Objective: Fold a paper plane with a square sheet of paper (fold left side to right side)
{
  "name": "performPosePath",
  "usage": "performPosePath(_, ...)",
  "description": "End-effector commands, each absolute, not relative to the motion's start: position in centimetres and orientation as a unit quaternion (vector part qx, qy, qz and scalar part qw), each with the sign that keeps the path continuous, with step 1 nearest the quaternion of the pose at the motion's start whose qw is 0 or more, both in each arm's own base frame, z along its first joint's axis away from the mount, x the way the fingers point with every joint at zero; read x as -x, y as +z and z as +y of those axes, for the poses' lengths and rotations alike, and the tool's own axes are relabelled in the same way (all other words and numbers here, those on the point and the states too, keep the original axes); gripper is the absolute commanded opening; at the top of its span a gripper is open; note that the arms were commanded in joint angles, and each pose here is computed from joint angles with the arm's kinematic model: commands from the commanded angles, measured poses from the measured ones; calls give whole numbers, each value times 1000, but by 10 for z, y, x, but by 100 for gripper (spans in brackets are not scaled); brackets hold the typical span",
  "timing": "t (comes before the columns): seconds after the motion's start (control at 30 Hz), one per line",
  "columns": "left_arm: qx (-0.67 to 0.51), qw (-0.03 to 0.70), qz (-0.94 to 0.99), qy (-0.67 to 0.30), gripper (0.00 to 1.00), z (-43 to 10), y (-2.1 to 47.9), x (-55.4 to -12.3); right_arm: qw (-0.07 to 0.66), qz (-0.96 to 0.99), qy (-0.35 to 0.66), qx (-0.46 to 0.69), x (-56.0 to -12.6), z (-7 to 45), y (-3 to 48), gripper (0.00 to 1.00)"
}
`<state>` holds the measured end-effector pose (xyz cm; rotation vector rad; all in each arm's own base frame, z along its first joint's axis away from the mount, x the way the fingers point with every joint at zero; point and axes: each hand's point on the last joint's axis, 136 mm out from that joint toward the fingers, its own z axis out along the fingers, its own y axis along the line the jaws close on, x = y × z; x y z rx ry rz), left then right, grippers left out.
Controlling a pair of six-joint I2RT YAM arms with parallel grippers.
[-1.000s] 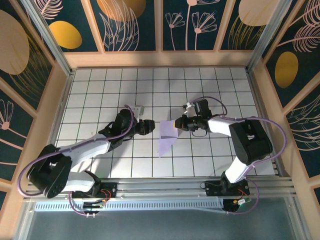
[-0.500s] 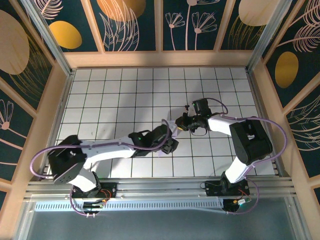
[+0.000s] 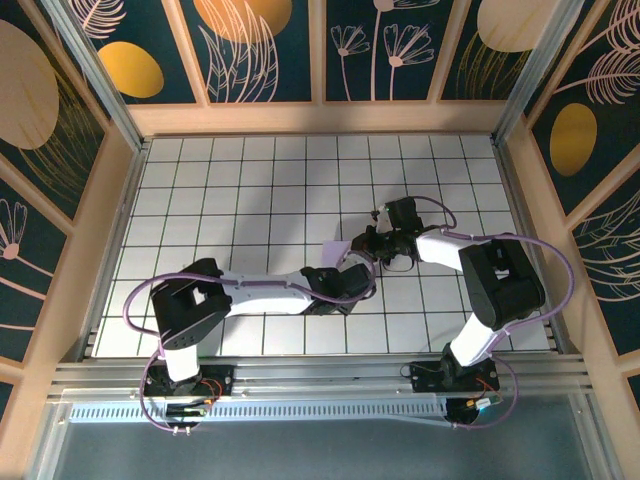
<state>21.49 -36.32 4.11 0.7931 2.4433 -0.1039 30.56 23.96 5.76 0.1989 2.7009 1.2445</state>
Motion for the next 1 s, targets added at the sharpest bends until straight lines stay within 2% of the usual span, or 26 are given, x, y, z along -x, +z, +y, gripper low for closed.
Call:
performPosePath(0.0, -298, 286, 911, 1, 53, -354, 41, -219, 82, 904, 414, -75, -313, 239, 59, 0)
performPosePath(0.23, -297, 284, 912, 12, 46, -349, 35, -219, 85, 904, 412, -77, -314, 238, 60, 0)
performPosePath(0.57, -293, 290, 911, 27, 25, -343, 33, -222, 85, 907, 403, -82, -313, 233, 54, 0)
performPosePath(0.87, -289, 294, 911, 28, 10, -342, 33, -223, 89, 908, 402, -82, -313, 230, 55, 0)
performPosePath(0.97, -286, 294, 912, 23, 4, -343, 32, -222, 103, 907, 399, -85, -318, 222, 61, 9)
